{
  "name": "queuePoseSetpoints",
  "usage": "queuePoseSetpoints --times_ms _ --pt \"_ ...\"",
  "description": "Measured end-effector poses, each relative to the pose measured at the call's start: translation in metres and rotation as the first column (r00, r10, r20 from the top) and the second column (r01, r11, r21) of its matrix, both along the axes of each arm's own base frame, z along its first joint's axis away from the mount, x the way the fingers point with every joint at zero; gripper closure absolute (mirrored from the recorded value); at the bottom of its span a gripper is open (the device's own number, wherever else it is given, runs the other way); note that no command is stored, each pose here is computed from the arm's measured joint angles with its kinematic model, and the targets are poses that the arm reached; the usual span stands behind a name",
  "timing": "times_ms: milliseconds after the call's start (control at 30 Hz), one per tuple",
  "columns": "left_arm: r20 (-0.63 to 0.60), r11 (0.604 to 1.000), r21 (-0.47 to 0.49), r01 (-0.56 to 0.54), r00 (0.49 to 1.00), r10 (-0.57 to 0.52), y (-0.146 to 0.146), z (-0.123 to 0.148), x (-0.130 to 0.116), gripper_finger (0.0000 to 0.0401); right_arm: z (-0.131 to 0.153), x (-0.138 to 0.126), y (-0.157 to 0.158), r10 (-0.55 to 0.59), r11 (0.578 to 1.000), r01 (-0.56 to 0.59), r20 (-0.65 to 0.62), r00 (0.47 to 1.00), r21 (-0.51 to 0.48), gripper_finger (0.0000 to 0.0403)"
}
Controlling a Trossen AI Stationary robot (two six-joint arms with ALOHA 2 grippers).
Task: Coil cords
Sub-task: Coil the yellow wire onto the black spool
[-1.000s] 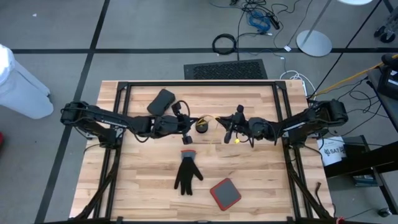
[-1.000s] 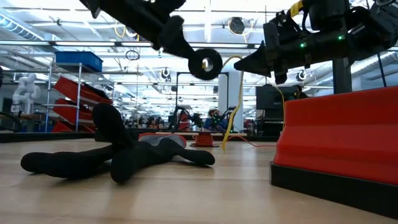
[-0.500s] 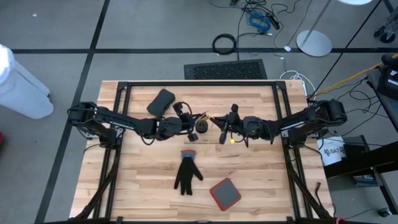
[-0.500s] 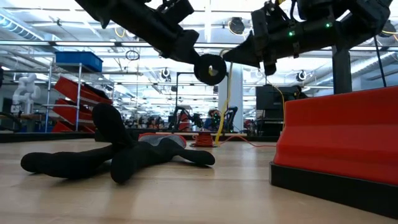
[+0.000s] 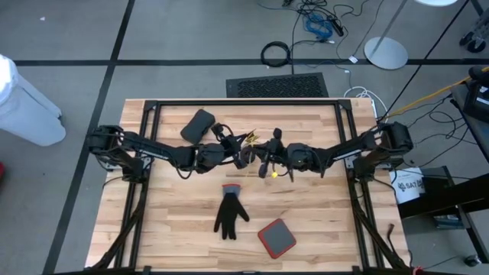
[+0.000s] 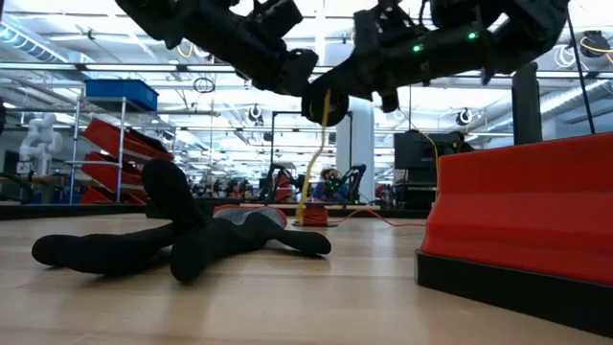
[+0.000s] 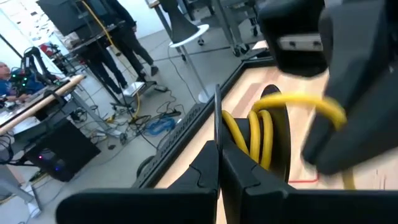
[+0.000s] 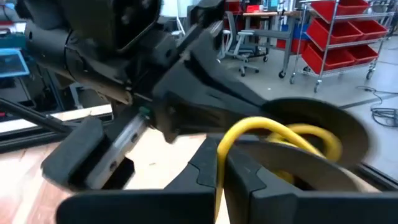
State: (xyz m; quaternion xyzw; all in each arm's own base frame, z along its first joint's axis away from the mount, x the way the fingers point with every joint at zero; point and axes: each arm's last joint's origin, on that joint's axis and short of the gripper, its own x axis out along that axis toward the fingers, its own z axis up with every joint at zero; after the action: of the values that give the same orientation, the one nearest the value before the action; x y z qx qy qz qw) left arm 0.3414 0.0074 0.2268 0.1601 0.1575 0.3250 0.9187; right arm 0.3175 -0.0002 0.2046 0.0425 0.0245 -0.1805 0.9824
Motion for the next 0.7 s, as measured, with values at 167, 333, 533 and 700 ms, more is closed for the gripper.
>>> queuePoseSetpoints --times_ms 167,333,533,700 --pt "0.055 1.0 -0.018 -0.011 0.998 0.012 0.003 -0.001 0.004 0.0401 -0.012 0.014 0.002 0.003 1.0 -0.003 -0.019 1.0 -0.007 0.0402" --pt "0.116 0.999 -0.029 0.022 0.993 -0.019 0.002 0.004 0.005 0.0401 -0.026 0.022 0.002 -0.028 0.999 0.027 -0.033 0.999 -0.02 0.0402" --pt "0.173 0.994 -0.083 0.067 0.983 -0.052 0.001 0.005 0.006 0.0401 -0.031 0.024 0.008 -0.08 0.991 0.076 -0.037 0.996 -0.107 0.0402" --pt "0.2 0.992 -0.097 0.08 0.978 -0.059 0.001 0.009 0.006 0.0401 -0.03 0.022 0.019 -0.147 0.967 0.129 -0.068 0.987 -0.218 0.0402"
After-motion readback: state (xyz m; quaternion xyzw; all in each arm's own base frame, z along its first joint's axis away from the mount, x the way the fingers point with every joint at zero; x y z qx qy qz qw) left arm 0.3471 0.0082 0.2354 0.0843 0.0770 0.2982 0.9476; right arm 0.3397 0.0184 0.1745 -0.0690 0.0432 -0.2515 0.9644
